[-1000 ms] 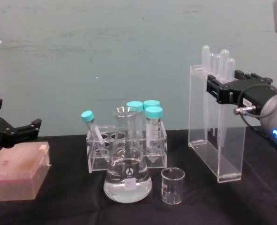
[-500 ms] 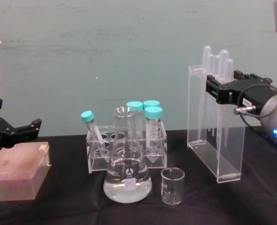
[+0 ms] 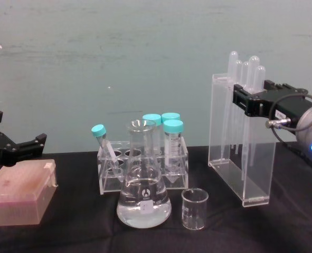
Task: Place the experimental apparatus aside using one hand.
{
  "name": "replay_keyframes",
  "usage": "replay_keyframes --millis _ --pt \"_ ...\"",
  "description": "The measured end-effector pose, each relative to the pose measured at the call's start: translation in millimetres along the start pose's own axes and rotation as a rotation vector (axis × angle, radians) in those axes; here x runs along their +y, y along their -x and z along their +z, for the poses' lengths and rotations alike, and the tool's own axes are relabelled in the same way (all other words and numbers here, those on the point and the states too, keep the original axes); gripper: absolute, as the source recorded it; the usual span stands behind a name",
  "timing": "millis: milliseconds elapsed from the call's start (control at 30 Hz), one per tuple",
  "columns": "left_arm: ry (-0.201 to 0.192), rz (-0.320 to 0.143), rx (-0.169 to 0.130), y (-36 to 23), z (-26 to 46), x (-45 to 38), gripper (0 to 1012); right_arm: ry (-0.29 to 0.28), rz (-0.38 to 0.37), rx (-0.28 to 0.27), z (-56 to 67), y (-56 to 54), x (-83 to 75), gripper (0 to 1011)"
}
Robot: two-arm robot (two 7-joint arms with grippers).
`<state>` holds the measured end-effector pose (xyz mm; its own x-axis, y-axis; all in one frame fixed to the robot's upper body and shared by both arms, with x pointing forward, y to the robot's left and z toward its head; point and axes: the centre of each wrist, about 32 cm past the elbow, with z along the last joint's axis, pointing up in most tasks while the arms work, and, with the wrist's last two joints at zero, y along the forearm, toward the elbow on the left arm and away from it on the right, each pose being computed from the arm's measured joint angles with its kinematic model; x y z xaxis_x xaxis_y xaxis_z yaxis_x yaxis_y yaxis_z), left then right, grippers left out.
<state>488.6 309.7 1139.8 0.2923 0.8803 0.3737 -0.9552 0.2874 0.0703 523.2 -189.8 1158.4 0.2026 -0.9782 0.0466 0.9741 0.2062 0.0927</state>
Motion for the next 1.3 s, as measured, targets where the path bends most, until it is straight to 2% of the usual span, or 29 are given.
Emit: replay_keyframes --millis 433,1300 --pt "0.0 0.0 0.0 0.0 0.0 0.0 1000 -0.011 -0.02 -0.012 1.5 -1.8 -4.1 605" --pt "0.0 0.0 0.0 0.0 0.0 0.0 1000 -0.047 -0.057 -0.026 2.1 -13.6 -6.9 604"
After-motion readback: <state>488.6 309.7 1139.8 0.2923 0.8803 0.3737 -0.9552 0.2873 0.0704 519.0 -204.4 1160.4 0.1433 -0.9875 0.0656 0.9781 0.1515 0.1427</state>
